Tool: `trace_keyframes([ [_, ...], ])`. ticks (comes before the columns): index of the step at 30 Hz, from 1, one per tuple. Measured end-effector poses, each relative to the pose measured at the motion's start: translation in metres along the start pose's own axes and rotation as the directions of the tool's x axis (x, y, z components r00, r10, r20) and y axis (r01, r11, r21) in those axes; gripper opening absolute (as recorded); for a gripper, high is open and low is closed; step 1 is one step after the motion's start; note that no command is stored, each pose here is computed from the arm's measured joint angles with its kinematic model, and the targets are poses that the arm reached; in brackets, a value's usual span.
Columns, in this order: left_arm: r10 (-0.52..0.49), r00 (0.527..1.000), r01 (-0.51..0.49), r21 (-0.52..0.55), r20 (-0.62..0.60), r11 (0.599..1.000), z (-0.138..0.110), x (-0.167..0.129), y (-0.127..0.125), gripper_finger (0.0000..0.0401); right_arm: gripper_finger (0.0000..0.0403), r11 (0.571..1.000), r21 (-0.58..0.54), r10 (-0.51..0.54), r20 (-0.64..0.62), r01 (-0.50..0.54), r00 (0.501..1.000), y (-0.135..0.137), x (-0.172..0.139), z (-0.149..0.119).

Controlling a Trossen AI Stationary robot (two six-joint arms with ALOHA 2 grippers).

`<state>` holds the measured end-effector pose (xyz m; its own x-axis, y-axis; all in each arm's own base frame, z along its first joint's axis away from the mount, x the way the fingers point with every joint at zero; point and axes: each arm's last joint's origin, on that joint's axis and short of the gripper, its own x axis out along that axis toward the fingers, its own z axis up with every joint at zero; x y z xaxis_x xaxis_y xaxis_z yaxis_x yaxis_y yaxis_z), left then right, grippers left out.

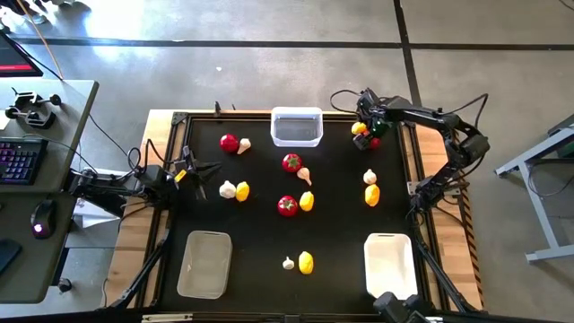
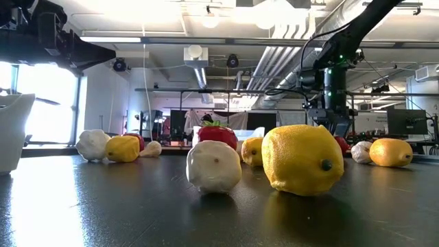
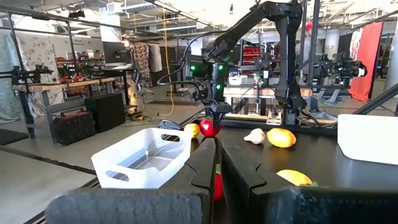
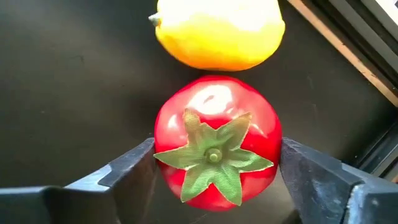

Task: Sort produce into baskets
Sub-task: Put the red tomato into the transparent bin

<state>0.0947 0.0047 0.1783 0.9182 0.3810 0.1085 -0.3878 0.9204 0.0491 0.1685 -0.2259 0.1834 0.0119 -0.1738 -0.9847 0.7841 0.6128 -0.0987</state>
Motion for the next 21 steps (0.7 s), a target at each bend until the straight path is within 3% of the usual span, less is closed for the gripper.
trace_keyframes([
  [4, 0.0, 1.0, 0.0, 0.0, 0.0, 1.0, 0.0, 0.0, 0.0, 0.001, 0.0268, 1.0, -0.022, 0.002, -0.03, -0.003, 1.0, 0.006, -0.001, -0.003],
  [13, 0.0, 1.0, 0.0, -0.024, 0.0, 1.0, 0.0, 0.0, 0.0, 0.001, 0.0263, 1.0, -0.029, 0.007, -0.067, -0.009, 0.998, 0.018, -0.019, -0.017],
  [21, 0.0, 1.0, 0.0, -0.05, -0.001, 0.999, 0.0, 0.0, 0.0, 0.0009, 0.0262, 0.995, -0.054, 0.08, 0.022, -0.079, 0.997, 0.052, -0.054, -0.028],
])
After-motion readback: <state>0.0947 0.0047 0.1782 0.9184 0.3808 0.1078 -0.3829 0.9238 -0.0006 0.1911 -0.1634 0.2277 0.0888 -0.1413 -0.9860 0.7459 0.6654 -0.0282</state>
